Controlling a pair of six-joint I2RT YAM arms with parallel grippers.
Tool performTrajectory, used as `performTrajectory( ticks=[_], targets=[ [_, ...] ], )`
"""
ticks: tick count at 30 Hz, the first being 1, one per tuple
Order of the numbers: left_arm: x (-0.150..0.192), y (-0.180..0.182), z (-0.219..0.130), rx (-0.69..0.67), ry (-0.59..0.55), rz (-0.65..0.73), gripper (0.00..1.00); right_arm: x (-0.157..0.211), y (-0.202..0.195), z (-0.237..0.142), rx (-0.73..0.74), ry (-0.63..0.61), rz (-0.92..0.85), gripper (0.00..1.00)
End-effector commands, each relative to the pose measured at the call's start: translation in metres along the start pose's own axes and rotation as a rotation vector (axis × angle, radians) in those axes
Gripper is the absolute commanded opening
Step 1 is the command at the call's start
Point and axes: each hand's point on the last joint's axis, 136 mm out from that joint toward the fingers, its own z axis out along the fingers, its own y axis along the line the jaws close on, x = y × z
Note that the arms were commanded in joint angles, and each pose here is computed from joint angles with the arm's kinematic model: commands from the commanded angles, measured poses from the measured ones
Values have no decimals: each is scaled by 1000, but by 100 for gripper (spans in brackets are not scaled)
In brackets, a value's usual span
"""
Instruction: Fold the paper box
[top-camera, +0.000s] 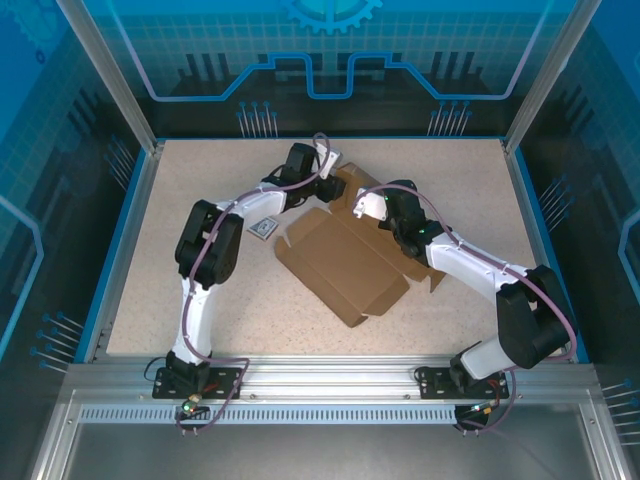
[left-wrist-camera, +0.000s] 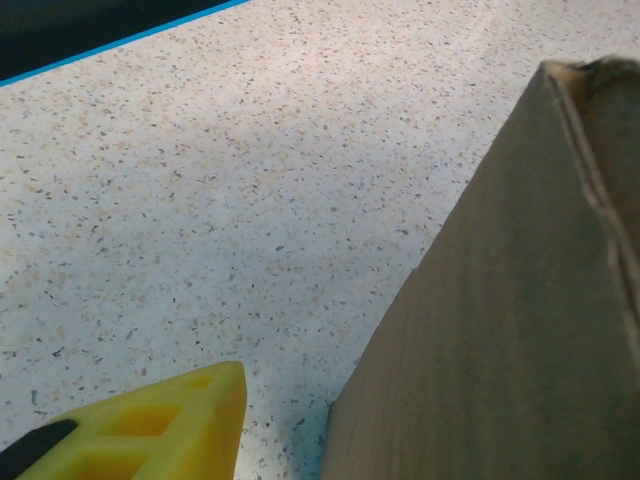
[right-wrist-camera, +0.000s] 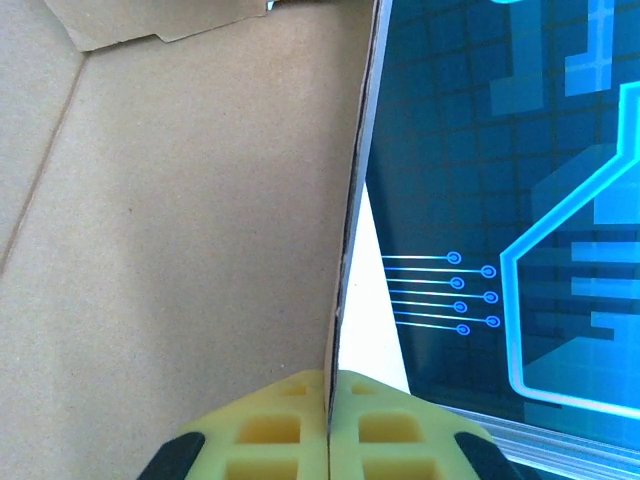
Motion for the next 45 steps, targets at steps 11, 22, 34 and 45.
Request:
performTrajectory(
  ticks=[11, 22, 34, 45],
  targets=[
    [2, 35, 3, -184, -46, -73, 44, 2, 18, 2, -81, -7, -25, 6],
    [26, 25, -2, -150, 32, -6, 60, 2, 12, 0, -75, -13, 4, 6],
    [23, 53, 3, -330, 47, 42, 62, 2, 12, 0, -83, -9, 10, 5],
    [17, 69, -2, -456, 14, 42, 56, 3, 13, 1, -89, -5, 13, 5]
  ],
)
